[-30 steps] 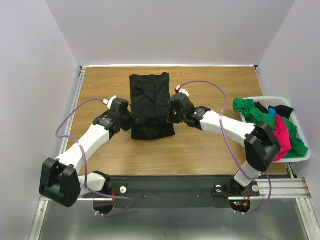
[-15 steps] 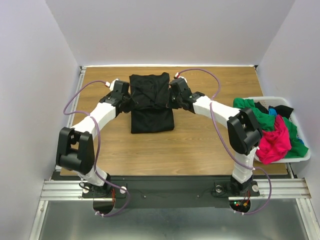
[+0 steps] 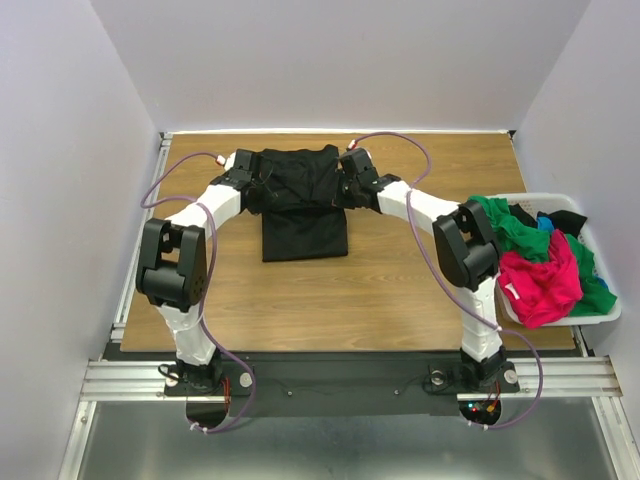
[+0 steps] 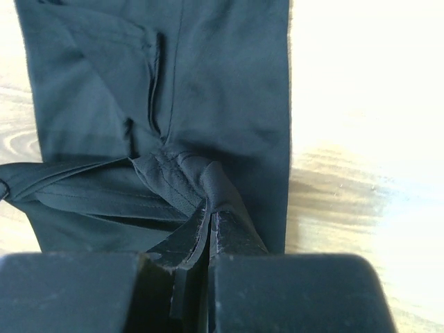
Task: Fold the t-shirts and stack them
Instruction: Fold the tshirt
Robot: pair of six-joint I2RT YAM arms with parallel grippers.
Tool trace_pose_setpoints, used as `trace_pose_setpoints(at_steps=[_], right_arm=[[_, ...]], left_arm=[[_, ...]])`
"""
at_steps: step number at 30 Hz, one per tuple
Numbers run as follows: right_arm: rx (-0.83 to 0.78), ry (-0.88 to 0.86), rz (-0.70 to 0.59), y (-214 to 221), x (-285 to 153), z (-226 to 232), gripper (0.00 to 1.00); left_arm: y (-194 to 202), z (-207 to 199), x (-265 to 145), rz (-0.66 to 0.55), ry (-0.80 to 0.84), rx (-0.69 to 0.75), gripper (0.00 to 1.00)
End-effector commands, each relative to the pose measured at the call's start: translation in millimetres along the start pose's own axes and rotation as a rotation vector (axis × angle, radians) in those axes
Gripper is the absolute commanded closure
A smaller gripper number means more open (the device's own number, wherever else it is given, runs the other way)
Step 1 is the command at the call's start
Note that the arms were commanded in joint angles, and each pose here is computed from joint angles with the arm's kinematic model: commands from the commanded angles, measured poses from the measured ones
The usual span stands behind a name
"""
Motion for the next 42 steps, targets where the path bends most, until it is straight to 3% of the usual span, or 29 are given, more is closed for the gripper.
trace_pose_setpoints(at_steps=[1, 6, 9, 10, 11, 13, 14, 16, 19, 21, 27, 34, 38, 42], right_arm=[[-0.005, -0.038, -0.07, -23.7, 0.4, 11.5, 0.99], [-0.025, -0.016, -0.076, -26.2, 15.3, 5.5, 0.99], [-0.028, -0.032, -0.067, -29.0, 18.3, 5.7, 0.93], [-0.029, -0.033, -0.069, -30.4, 17.2, 5.8, 0.81], [-0.031, -0.038, -0.069, -31.8, 16.2, 6.4, 0.71], [-0.036, -0.058, -0.082, -38.0, 7.6, 11.3, 0.4], [-0.039, -0.066, -0.08, -39.2, 3.1, 12.1, 0.35], [-0.039, -0.089, -0.078, -39.7, -11.9, 15.0, 0.25], [-0.044, -0.085, -0.042, -27.8, -24.7, 5.5, 0.0], [-0.052, -0.118, -0.013, -22.1, -40.1, 4.5, 0.0], [-0.03, -0.121, 0.133, 25.5, -67.9, -27.5, 0.0], [-0.009, -0.138, 0.231, 61.4, -63.9, -41.6, 0.03], [0.009, -0.145, 0.271, 68.9, -52.9, -43.1, 0.14], [0.028, -0.127, 0.294, 74.9, -44.3, -47.0, 0.25]], left_arm=[[-22.0, -5.0, 2.0, -0.055, 0.009, 0.009, 1.0], [-26.2, -1.2, 13.9, -0.045, -0.005, 0.005, 1.0], [-28.5, -2.6, 17.6, -0.028, 0.01, 0.007, 0.97], [-33.0, -4.8, 16.6, -0.034, 0.018, 0.021, 0.86], [-32.4, -4.4, 15.9, -0.016, 0.017, 0.032, 0.6], [-37.5, -7.1, 11.5, -0.02, 0.017, 0.035, 0.31], [-40.7, -8.4, 2.8, -0.035, 0.024, 0.038, 0.09], [-36.5, -4.9, -6.3, -0.04, 0.028, 0.038, 0.02], [-25.3, 5.4, -27.8, -0.053, 0.025, 0.039, 0.01], [-19.8, 10.2, -47.1, -0.081, 0.044, 0.031, 0.01], [64.4, 57.3, -57.1, 0.045, 0.055, 0.0, 0.01], [100.0, 74.0, -53.8, 0.084, 0.088, -0.004, 0.02], [103.4, 74.7, -45.2, 0.1, 0.09, 0.0, 0.13], [106.8, 74.9, -33.2, 0.135, 0.081, 0.004, 0.35]])
Point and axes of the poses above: each gripper's point midway between its finger pads, its own x axis out along the fingers, its own z axis along the line the jaws close on, y = z × x, the point moved 8 cm from there along -x, back along the fingers, and after that the axes turned 10 degrees about x, right-handed, at the moved point
